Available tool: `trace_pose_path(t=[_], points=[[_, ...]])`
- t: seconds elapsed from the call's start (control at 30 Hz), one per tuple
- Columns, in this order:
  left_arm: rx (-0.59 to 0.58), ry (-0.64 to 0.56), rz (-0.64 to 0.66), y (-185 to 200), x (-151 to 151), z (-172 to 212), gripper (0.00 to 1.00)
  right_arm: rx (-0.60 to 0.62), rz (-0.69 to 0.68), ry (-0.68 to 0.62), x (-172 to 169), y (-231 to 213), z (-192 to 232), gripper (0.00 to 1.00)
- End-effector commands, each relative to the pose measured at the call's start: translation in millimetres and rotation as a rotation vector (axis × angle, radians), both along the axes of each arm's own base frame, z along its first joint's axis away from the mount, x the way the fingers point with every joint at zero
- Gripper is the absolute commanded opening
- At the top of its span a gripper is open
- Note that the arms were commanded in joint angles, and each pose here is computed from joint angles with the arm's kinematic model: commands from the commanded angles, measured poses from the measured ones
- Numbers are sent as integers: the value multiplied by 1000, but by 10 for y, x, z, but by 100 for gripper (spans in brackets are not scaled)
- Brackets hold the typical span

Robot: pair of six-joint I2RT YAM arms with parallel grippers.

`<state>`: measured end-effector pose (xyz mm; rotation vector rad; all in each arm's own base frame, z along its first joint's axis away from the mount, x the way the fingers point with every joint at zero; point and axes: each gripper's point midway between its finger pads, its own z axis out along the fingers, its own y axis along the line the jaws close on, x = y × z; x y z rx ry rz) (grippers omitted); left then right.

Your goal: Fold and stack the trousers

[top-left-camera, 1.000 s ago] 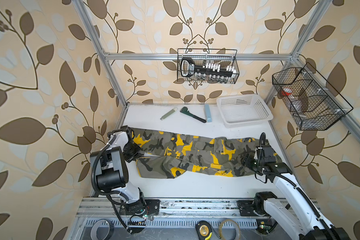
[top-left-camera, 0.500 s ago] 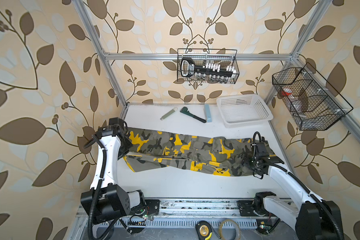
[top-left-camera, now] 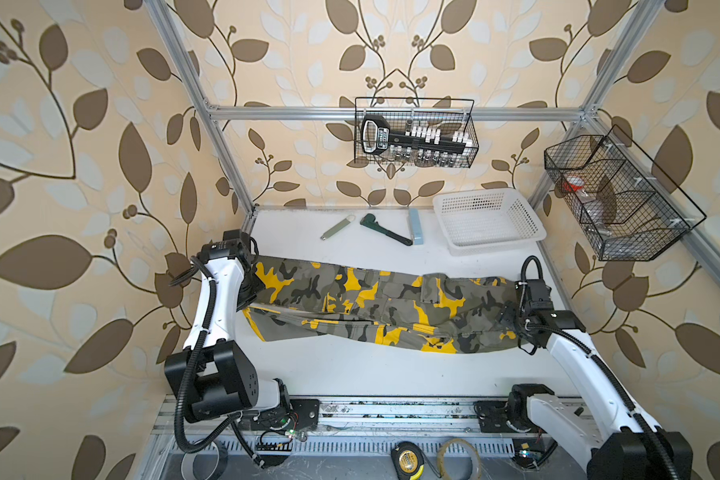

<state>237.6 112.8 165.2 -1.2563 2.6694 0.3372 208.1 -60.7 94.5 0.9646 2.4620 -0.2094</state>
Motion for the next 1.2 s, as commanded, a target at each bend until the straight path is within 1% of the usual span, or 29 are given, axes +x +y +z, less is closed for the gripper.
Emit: trace_pose_path(t=[0.0, 0.07, 0.13, 0.17, 0.27, 0.37, 0.4, 0.5, 0.67, 0.73, 0.87, 0.93, 1.03, 1.17], points=[[17, -15, -28, 26, 130, -14, 5, 29, -135, 68, -261, -110, -110, 80], [4, -4, -34, 10, 172, -96, 5, 105, -178, 58, -240, -49, -198, 80], [-5, 5, -39, -4, 206, -168, 5, 159, -192, 39, -191, 19, -308, 79], [-7, 8, -41, -10, 216, -190, 5, 171, -187, 23, -150, 34, -355, 78], [-9, 20, -50, -12, 214, -242, 5, 200, -206, 43, -167, 55, -554, 74], [-12, 26, -57, -23, 196, -277, 5, 183, -191, 43, -110, 24, -680, 69], [-15, 24, -58, -28, 193, -282, 5, 171, -186, 42, -90, 3, -704, 66], [-26, 34, -67, -51, 170, -319, 4, 141, -157, 33, 24, -57, -692, 44], [-16, 35, -78, -50, 122, -289, 4, 55, -99, -3, 182, -178, -433, 14], [-14, 37, -82, -50, 109, -274, 3, 44, -80, -15, 215, -186, -327, 7], [-13, 30, -91, -53, 114, -212, 3, 54, -46, -56, 308, -153, -91, 0], [-12, 20, -96, -48, 140, -164, 3, 60, -25, -65, 386, -119, 10, 0], [-12, 9, -107, -44, 210, -110, 3, 37, 1, -58, 535, -83, 148, 0], [-11, 10, -123, -20, 309, -88, 3, 6, 32, -60, 815, 36, 318, 0]])
